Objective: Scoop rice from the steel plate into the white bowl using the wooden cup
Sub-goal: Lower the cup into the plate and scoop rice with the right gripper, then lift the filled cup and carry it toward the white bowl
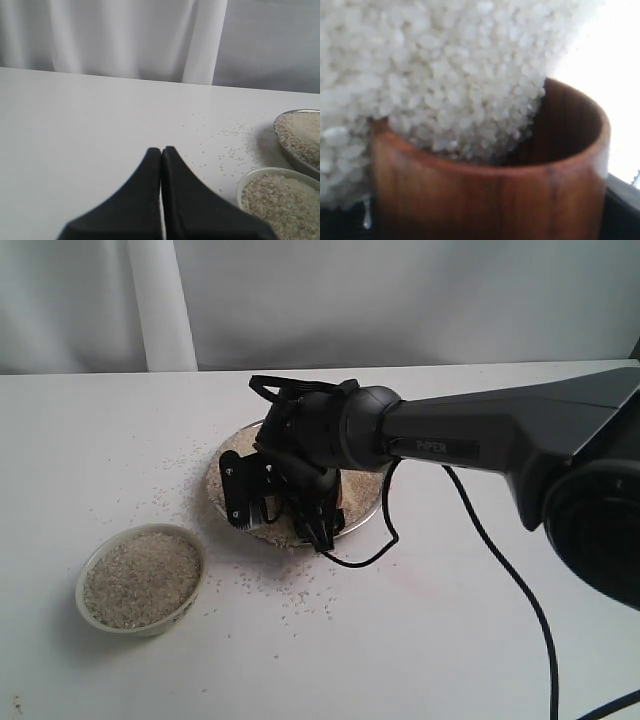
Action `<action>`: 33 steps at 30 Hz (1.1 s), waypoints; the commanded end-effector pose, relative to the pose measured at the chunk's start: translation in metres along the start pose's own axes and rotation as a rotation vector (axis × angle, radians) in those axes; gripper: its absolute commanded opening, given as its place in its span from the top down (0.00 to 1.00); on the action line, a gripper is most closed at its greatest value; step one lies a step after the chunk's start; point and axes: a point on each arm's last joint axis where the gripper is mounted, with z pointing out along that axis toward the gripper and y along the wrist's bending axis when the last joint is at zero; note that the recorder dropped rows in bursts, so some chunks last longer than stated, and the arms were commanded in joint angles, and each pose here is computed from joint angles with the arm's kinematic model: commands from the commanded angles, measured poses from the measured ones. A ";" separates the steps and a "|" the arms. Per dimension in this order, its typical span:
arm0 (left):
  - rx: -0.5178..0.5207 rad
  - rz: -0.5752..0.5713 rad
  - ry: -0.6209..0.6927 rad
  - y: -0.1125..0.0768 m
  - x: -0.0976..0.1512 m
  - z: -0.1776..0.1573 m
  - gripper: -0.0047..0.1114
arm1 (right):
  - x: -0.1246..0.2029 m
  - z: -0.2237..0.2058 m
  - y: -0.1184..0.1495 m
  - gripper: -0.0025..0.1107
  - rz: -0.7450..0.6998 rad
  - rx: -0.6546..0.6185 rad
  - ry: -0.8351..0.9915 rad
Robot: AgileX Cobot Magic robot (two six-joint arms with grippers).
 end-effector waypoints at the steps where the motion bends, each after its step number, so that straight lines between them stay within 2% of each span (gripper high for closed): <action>1: 0.008 -0.008 -0.004 -0.001 0.000 0.000 0.96 | 0.010 0.009 -0.003 0.98 0.185 -0.044 -0.046; 5: 0.008 -0.006 -0.004 -0.001 0.000 0.000 0.96 | 0.017 0.014 -0.010 0.98 0.308 -0.064 -0.118; 16: 0.008 -0.008 -0.004 -0.001 0.000 0.000 0.96 | 0.020 0.017 -0.025 0.98 0.531 -0.049 -0.295; 21: 0.008 -0.008 -0.004 -0.001 0.000 0.000 0.96 | 0.021 0.016 -0.029 0.98 0.557 -0.030 -0.321; 28: 0.008 -0.008 -0.004 -0.001 0.000 0.000 0.96 | 0.020 -0.015 -0.046 0.98 0.665 0.093 -0.495; 33: 0.008 -0.008 -0.004 -0.001 0.000 0.000 0.96 | 0.027 -0.038 -0.046 0.98 0.722 0.166 -0.582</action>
